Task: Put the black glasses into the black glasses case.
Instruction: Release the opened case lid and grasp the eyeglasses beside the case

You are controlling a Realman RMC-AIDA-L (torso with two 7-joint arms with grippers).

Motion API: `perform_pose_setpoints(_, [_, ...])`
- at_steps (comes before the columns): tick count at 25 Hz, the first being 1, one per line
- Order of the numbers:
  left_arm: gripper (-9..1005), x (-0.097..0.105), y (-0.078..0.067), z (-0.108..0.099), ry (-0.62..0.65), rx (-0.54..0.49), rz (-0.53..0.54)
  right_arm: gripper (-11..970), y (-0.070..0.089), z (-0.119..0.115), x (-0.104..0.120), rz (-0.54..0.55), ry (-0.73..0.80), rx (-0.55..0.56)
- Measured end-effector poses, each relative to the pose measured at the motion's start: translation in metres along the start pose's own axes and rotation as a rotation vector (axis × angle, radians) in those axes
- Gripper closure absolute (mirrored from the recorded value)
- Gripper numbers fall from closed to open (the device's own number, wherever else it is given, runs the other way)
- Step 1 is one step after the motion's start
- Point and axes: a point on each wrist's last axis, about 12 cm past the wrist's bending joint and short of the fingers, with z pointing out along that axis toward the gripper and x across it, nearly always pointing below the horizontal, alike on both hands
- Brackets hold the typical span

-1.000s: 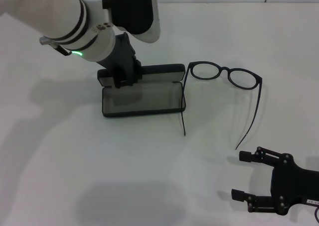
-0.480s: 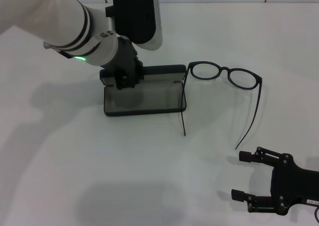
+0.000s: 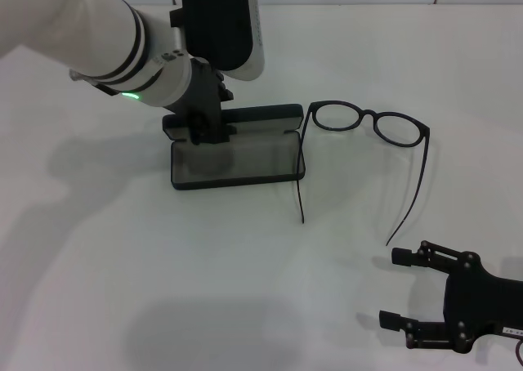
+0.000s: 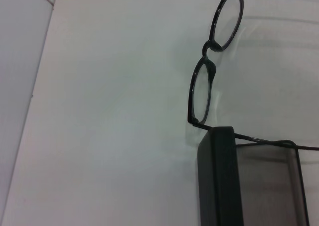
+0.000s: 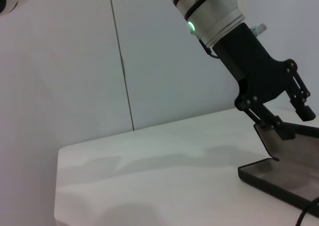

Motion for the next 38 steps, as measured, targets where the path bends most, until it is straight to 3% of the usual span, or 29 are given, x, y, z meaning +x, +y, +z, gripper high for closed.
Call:
perform_pose_setpoints(5, [546, 0.000, 0.000, -0.004, -0.010, -0.015, 0.002, 108, 0.000, 0.000, 0.000, 0.001, 0.000, 0.001])
perform_pose_setpoints(12, [544, 0.001, -0.003, -0.014, -0.043, -0.033, -0.026, 108, 0.000, 0.000, 0.000, 0.001, -0.001, 0.002])
perform_pose_setpoints(15, [543, 0.001, -0.002, -0.021, -0.089, -0.024, -0.087, 108, 0.000, 0.000, 0.000, 0.001, -0.001, 0.002])
perform_pose_setpoints(20, [391, 0.014, 0.006, -0.035, -0.205, 0.041, -0.255, 108, 0.000, -0.001, 0.000, 0.001, -0.001, 0.002])
perform_pose_setpoints(21, [361, 0.019, 0.007, -0.037, -0.235, 0.058, -0.297, 108, 0.000, -0.001, 0.000, 0.001, -0.001, 0.002])
perform_pose_setpoints(24, [139, 0.039, 0.009, -0.043, -0.360, 0.139, -0.443, 108, 0.000, -0.001, 0.000, 0.001, -0.003, 0.002])
perform_pose_setpoints(29, [103, 0.094, 0.001, -0.050, -0.623, 0.277, -0.667, 108, 0.000, -0.001, 0.000, 0.002, -0.003, 0.005])
perform_pose_setpoints(33, [106, 0.133, -0.021, -0.055, -0.764, 0.309, -0.751, 108, -0.001, -0.002, -0.001, -0.001, -0.003, 0.004])
perform_pose_setpoints(38, [109, 0.165, -0.064, -0.051, -0.832, 0.266, -0.763, 108, -0.001, -0.002, -0.001, -0.003, -0.003, 0.002])
